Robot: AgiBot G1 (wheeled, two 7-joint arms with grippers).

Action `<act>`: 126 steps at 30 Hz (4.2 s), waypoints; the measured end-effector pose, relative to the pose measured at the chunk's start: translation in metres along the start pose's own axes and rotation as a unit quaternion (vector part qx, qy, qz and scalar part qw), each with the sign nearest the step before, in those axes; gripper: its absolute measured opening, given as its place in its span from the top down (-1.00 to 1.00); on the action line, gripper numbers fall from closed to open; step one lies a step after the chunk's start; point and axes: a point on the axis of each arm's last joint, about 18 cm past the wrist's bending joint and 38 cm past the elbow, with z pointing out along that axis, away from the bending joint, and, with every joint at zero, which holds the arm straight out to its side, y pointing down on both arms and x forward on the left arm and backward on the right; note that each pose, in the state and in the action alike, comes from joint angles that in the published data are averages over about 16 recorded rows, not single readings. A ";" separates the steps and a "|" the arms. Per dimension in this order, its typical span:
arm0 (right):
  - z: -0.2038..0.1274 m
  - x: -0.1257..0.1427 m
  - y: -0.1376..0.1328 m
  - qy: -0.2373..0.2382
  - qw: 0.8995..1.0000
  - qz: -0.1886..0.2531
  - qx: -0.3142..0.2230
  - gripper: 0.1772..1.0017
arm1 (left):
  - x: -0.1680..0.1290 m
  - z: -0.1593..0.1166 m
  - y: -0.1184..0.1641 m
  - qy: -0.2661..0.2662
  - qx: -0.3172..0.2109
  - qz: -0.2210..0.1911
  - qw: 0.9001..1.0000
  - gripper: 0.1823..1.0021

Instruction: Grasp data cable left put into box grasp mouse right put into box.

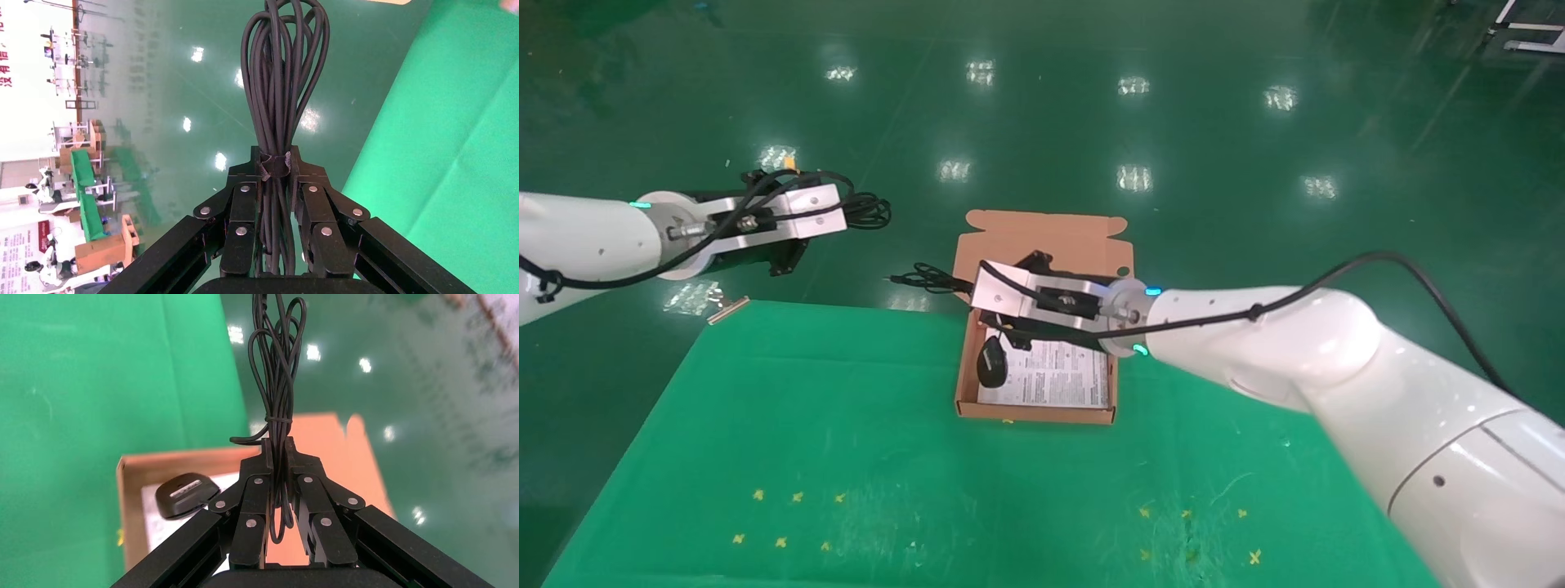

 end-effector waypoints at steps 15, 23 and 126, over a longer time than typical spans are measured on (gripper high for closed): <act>0.004 -0.025 0.035 -0.009 0.996 0.071 -0.046 0.93 | 0.000 0.000 0.000 0.000 0.000 0.000 1.000 0.81; 0.004 -0.030 0.040 -0.013 0.995 0.084 -0.053 0.93 | 0.000 0.000 0.000 0.000 0.000 0.000 1.000 0.81; -0.216 0.063 0.054 0.011 0.997 0.057 -0.049 -1.00 | 0.105 0.056 -0.103 0.093 0.187 -0.091 0.974 -0.91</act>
